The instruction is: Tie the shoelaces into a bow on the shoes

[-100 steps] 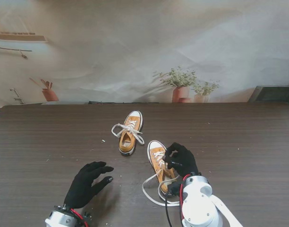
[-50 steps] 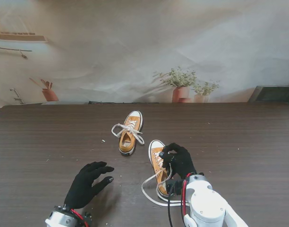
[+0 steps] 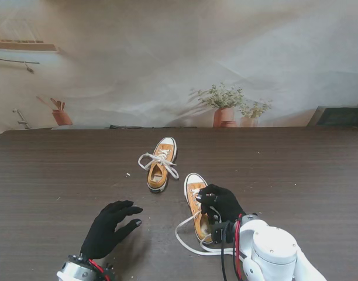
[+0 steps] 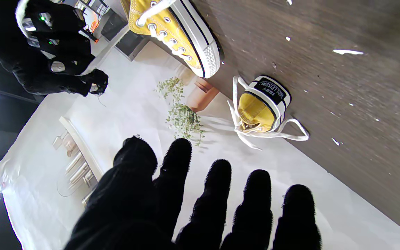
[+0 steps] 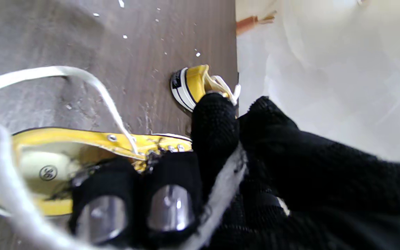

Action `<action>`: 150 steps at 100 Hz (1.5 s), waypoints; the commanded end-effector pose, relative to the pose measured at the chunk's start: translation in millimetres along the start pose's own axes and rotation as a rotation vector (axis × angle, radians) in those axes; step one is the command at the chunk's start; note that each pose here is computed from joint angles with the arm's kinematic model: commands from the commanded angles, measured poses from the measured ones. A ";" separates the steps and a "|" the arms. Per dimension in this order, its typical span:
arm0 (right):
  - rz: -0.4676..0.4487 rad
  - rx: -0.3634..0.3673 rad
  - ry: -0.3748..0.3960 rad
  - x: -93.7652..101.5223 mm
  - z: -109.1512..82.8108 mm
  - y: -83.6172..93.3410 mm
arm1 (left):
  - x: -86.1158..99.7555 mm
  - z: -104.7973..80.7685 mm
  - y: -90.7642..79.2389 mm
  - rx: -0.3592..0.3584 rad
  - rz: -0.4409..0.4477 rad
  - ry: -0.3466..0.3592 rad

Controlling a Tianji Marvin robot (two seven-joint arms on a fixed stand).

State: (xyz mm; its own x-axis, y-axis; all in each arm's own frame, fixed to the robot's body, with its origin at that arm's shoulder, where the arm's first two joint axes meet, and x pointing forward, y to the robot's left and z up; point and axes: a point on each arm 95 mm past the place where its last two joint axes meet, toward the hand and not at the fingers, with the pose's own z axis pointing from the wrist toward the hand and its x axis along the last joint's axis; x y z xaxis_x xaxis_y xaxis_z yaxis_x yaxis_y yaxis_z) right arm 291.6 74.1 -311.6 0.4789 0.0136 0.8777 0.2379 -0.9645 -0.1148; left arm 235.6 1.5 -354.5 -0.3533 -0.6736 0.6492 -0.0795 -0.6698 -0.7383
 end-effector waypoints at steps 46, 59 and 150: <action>-0.669 0.107 0.071 21.9 -23.3 40.5 | 2.8 1.8 -1.0 -0.010 0.018 -0.007; -0.831 0.080 0.099 24.6 -26.0 42.5 | 2.8 1.7 -0.7 -0.012 0.021 -0.006; -1.186 0.014 0.165 29.9 -18.9 32.9 | 53.1 -4.3 -15.1 -0.054 0.200 -0.043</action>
State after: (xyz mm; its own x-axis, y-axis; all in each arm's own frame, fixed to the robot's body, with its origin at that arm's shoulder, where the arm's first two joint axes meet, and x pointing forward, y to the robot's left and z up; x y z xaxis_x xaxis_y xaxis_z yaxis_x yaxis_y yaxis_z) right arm 296.9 40.1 -278.5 -0.1540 0.8470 0.5088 0.4640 -0.3926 0.7941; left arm 219.0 -11.4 -319.1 -0.3069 -0.8361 0.4546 -0.0077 -0.4755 -0.8797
